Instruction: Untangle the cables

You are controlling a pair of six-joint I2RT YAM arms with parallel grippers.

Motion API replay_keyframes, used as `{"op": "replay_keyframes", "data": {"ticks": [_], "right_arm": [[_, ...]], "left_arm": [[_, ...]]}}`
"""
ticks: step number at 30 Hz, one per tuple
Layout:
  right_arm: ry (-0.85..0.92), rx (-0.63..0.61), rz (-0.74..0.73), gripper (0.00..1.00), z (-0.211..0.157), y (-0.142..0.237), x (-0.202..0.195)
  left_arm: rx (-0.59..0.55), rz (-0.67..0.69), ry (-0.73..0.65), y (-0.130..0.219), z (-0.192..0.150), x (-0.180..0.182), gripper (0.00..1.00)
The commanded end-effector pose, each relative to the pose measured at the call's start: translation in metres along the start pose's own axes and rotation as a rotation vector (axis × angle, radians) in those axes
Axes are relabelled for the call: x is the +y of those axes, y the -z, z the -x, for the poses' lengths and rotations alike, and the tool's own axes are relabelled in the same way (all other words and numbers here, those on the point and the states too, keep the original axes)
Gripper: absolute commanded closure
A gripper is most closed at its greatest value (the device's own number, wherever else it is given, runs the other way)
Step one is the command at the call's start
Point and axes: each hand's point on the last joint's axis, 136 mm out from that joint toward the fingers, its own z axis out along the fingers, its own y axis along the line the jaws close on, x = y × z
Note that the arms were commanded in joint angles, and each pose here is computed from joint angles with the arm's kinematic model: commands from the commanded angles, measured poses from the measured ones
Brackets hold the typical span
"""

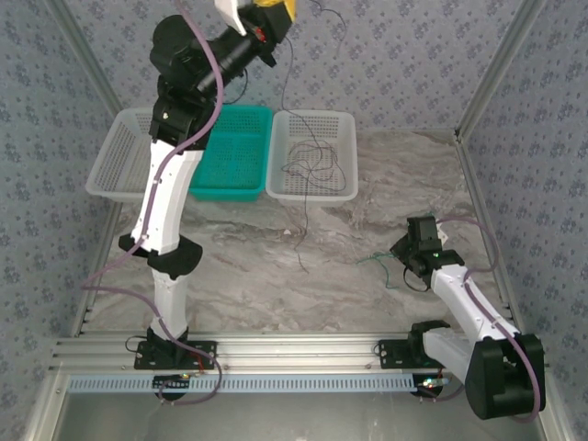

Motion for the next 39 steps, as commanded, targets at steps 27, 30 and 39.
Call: {"op": "replay_keyframes", "data": {"ticks": [27, 30, 39], "right_arm": [[0.867, -0.25, 0.938, 0.0, -0.024, 0.129, 0.311], [0.928, -0.3, 0.993, 0.0, -0.047, 0.102, 0.337], [1.019, -0.209, 1.033, 0.69, -0.086, 0.021, 0.38]], "left_arm": [[-0.154, -0.038, -0.116, 0.006, 0.041, -0.015, 1.0], [-0.122, -0.049, -0.122, 0.008, 0.038, -0.023, 1.0], [-0.073, -0.075, -0.105, 0.016, 0.039, -0.04, 1.0]]}}
